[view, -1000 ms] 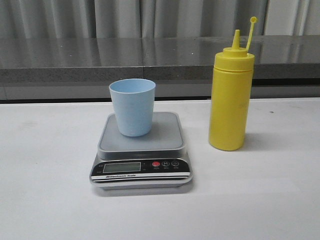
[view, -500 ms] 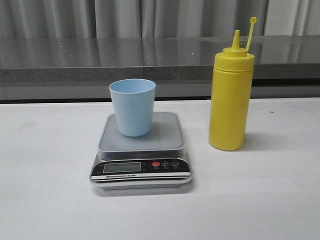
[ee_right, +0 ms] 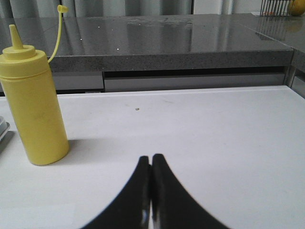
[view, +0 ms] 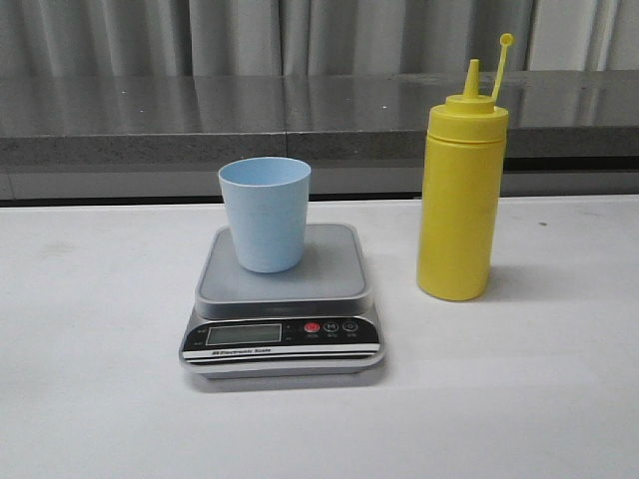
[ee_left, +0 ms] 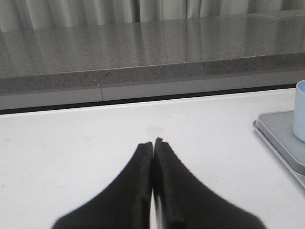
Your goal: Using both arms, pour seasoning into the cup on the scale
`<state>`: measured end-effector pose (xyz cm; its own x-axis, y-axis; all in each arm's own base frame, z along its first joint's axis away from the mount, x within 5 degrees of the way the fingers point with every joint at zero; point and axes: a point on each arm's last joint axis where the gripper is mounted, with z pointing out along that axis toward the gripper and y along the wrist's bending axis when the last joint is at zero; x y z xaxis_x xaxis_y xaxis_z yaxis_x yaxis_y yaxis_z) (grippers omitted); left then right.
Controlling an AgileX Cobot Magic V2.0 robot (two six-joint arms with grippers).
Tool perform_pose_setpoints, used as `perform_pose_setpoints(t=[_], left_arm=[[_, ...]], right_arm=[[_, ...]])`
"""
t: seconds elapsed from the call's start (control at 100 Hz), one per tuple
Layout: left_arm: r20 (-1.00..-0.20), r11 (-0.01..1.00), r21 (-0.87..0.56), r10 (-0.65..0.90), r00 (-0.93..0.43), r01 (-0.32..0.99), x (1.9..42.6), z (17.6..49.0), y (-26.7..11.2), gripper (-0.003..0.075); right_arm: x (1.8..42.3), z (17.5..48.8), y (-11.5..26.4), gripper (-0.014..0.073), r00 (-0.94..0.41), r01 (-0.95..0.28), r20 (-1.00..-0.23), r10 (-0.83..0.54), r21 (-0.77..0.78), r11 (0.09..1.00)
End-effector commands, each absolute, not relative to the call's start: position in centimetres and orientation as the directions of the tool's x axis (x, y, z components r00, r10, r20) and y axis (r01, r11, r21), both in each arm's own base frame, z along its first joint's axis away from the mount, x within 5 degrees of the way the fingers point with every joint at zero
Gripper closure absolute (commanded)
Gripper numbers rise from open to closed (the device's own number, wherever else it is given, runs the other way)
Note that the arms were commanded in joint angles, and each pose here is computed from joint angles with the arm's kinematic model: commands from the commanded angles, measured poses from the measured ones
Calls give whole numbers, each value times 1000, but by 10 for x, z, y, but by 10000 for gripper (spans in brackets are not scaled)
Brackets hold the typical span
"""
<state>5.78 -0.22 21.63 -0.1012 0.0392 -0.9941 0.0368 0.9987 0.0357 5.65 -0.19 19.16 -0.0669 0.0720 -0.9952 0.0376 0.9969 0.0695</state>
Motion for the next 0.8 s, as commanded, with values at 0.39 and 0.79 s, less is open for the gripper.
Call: perform_pose_setpoints(t=[0.39,0.79], left_arm=[[-998,999,40,41,53,-8,56,199,0,740],[-997,998,56,56,55,-10,56,199,0,740]], right_arm=[[54,207,-2,661,52,35,-997,61,62,997],[54,207,-2,661,52,35,-997,61,62,997]])
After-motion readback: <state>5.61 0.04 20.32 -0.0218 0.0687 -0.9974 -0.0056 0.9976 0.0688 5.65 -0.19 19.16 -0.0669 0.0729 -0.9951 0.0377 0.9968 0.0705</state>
